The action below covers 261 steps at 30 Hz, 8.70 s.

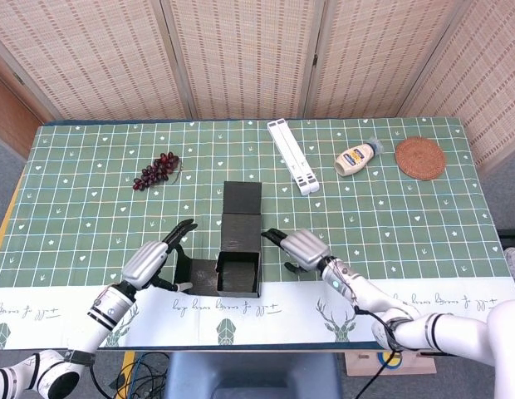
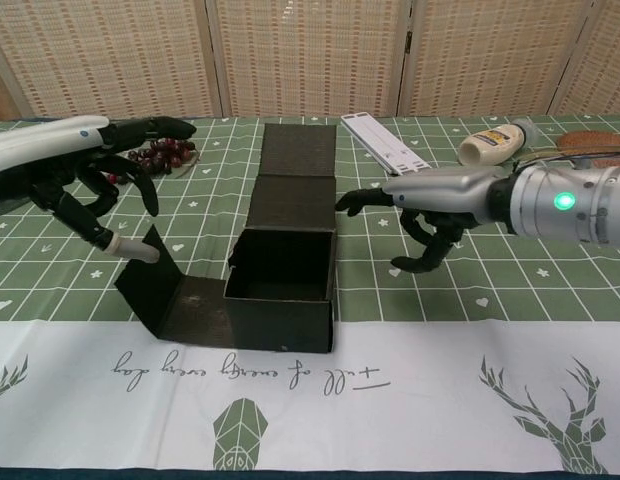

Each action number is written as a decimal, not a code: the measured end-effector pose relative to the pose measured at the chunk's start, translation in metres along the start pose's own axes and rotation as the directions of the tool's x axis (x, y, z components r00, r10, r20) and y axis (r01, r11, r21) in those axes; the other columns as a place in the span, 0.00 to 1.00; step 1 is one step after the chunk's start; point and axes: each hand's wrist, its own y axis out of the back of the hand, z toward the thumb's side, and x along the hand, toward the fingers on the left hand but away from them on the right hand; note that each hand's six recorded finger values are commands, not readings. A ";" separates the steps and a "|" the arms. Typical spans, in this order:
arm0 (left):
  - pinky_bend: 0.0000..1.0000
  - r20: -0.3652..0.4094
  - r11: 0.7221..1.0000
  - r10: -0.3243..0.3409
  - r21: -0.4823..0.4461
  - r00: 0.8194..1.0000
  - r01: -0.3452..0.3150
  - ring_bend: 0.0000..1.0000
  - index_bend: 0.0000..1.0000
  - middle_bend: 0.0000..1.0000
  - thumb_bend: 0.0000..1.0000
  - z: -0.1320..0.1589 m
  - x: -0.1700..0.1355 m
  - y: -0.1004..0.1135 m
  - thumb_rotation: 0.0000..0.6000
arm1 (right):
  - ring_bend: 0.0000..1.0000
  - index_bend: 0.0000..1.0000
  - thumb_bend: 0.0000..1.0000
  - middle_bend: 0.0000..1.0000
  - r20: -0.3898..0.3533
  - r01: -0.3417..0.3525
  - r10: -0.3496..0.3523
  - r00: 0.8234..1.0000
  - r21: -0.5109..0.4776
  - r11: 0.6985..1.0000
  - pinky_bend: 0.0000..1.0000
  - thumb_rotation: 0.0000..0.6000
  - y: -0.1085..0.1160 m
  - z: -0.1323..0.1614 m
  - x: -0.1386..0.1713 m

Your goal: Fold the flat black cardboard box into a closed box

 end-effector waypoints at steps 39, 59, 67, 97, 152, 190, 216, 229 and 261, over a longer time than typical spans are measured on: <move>0.83 0.006 0.997 0.014 -0.076 1.000 -0.013 0.41 0.00 0.00 0.09 -0.005 -0.018 0.010 1.00 | 0.71 0.00 0.00 0.05 0.059 0.044 -0.017 0.998 -0.505 0.862 0.99 1.00 -0.046 0.049 -0.008; 0.83 -0.009 0.991 0.109 -0.072 0.994 -0.109 0.46 0.01 0.00 0.09 -0.022 -0.030 0.037 1.00 | 0.76 0.22 0.16 0.36 0.096 0.111 -0.065 0.993 -0.626 0.772 1.00 1.00 -0.049 0.063 -0.044; 0.83 -0.006 0.973 0.229 -0.008 0.973 -0.229 0.42 0.03 0.00 0.09 -0.030 -0.035 0.058 1.00 | 0.76 0.25 0.20 0.38 0.143 0.199 -0.138 0.980 -0.712 0.674 1.00 1.00 -0.026 0.043 -0.032; 0.83 0.180 0.833 0.516 0.121 0.838 -0.539 0.42 0.00 0.00 0.09 -0.010 -0.013 0.047 1.00 | 0.76 0.26 0.21 0.40 0.139 0.221 -0.333 0.933 -0.949 0.223 1.00 1.00 0.011 0.025 0.020; 0.86 0.545 0.736 0.247 0.431 0.801 -0.521 0.58 0.37 0.28 0.09 0.050 0.017 0.005 1.00 | 0.77 0.26 0.21 0.40 0.078 0.163 -0.183 0.980 -0.843 0.513 1.00 1.00 -0.008 0.058 -0.016; 0.86 0.436 0.783 0.030 0.549 0.899 -0.293 0.59 0.42 0.33 0.09 -0.013 0.048 -0.077 1.00 | 0.77 0.26 0.20 0.40 0.116 0.139 -0.079 0.990 -0.737 0.661 1.00 1.00 -0.058 0.046 -0.052; 0.85 0.442 0.698 -0.106 0.671 0.891 -0.250 0.59 0.46 0.37 0.09 -0.007 0.056 -0.096 1.00 | 0.77 0.26 0.20 0.40 0.097 0.132 -0.089 0.991 -0.727 0.674 1.00 1.00 -0.065 0.046 -0.044; 0.85 0.429 0.665 -0.170 0.714 0.887 -0.218 0.59 0.51 0.43 0.09 -0.003 0.059 -0.105 1.00 | 0.77 0.26 0.20 0.40 0.102 0.133 -0.086 0.991 -0.722 0.679 1.00 1.00 -0.066 0.045 -0.040; 0.85 0.437 0.633 -0.187 0.739 0.880 -0.232 0.59 0.66 0.57 0.09 -0.003 0.061 -0.105 1.00 | 0.77 0.26 0.20 0.40 0.118 0.139 -0.079 0.990 -0.716 0.684 1.00 1.00 -0.070 0.047 -0.034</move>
